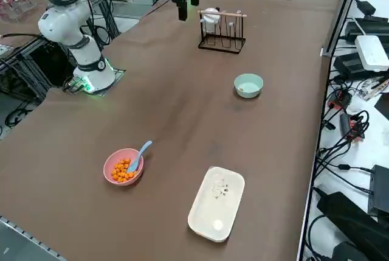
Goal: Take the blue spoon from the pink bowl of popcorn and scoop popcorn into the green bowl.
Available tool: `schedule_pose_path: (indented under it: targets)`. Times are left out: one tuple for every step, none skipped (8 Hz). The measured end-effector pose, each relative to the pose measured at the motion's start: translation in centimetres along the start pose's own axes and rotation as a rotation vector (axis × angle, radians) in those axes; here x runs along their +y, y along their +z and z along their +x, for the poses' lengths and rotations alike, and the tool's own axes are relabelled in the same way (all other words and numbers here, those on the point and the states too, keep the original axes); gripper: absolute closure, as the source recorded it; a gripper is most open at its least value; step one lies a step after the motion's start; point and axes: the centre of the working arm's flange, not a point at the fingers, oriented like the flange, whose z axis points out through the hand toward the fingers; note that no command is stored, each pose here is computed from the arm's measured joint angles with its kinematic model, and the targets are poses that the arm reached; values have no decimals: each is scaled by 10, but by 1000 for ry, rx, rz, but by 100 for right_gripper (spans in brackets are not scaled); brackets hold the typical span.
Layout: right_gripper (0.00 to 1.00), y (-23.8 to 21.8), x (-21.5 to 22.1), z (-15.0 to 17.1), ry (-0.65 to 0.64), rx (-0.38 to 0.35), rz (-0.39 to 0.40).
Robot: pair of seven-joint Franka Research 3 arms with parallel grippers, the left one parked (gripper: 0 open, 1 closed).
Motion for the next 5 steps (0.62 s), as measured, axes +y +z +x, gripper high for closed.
schedule_pose_path:
  targets:
    - [0,-2,1,-12,-2,30,7]
    - [0,0,-2,-28,-7,65,9]
    - [0,3,-4,-45,-13,92,7]
    - [0,3,-6,-56,-17,106,4]
    - [0,1,-7,-61,-19,116,2]
